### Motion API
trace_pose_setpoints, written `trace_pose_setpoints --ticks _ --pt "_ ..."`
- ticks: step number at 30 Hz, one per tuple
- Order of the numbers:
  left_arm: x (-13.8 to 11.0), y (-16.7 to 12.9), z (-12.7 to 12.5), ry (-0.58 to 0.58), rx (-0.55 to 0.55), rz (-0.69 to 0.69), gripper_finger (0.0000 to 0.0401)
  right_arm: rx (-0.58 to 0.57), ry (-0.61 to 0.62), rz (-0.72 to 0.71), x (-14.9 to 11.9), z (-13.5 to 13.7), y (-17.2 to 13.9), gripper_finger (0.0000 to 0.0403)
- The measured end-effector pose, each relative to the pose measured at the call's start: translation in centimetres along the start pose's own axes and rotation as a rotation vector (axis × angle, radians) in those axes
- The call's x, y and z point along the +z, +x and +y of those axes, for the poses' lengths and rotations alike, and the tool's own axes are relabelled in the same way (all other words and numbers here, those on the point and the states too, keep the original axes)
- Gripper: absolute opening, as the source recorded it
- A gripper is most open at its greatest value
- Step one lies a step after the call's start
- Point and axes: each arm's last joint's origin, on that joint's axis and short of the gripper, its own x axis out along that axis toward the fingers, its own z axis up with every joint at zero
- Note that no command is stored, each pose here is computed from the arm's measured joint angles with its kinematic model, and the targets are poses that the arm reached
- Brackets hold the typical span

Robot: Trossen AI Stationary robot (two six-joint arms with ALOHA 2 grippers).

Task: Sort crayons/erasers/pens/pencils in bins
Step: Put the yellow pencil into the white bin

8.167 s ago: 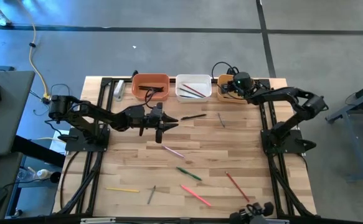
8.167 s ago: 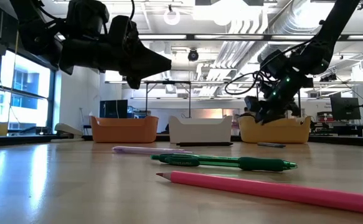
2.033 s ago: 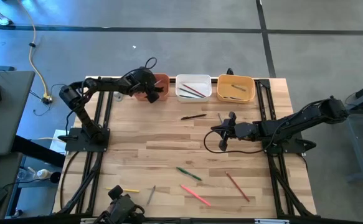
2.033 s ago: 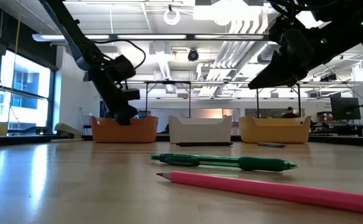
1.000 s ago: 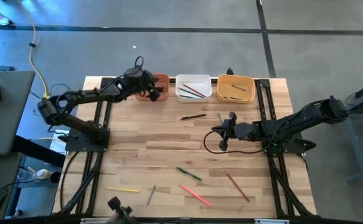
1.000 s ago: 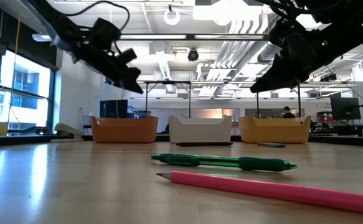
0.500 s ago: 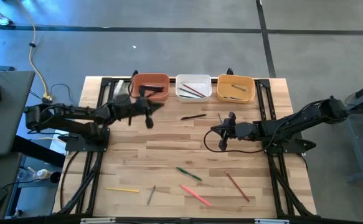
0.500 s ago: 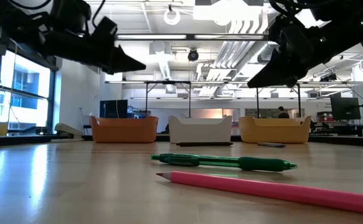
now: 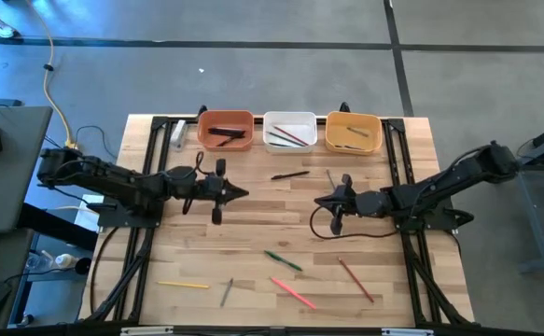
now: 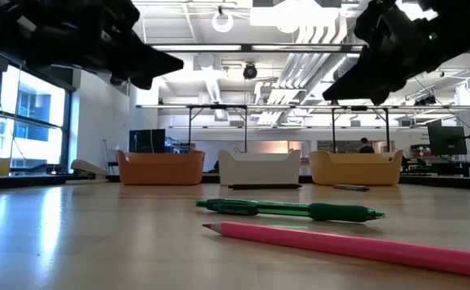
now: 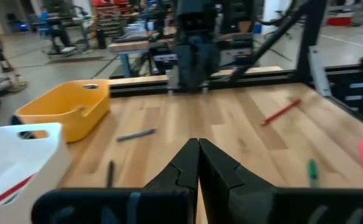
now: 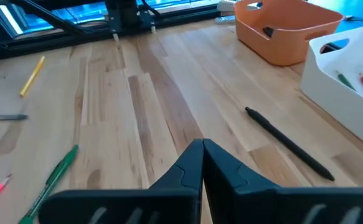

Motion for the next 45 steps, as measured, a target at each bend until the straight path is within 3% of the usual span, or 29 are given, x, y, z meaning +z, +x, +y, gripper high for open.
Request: trace_pose_setpoints --ticks 5,9,15,21,29,36,45 --pt "0.1 0.0 -1.1 -0.005 -0.047 -0.003 0.0000 0.010 -0.030 -0.005 1.2 1.2 -0.2 0.0000" --pt "-0.3 -0.1 -2.3 -0.072 -0.100 0.043 0.0000 0.027 -0.071 0.007 1.5 2.2 0.2 0.0000" --pt "-0.2 -0.2 -5.7 -0.088 -0.061 0.269 0.0000 0.018 -0.109 0.052 0.8 3.0 1.6 0.0000" --pt "1.8 -1.2 -9.9 -0.094 -0.076 0.398 0.0000 0.025 -0.100 0.065 -0.1 3.6 2.4 0.0000" --pt "3.9 -3.8 -15.0 -0.114 -0.115 0.569 0.0000 0.081 -0.074 0.047 -0.7 5.5 1.4 0.0000" --pt "4.0 -4.2 -19.4 -0.080 -0.122 0.787 0.0002 0.147 -0.093 -0.015 -0.5 6.9 0.5 0.0000" --pt "2.8 -3.4 -24.4 -0.113 -0.139 1.009 0.0059 0.154 -0.100 -0.025 -0.4 7.0 0.5 0.0000"
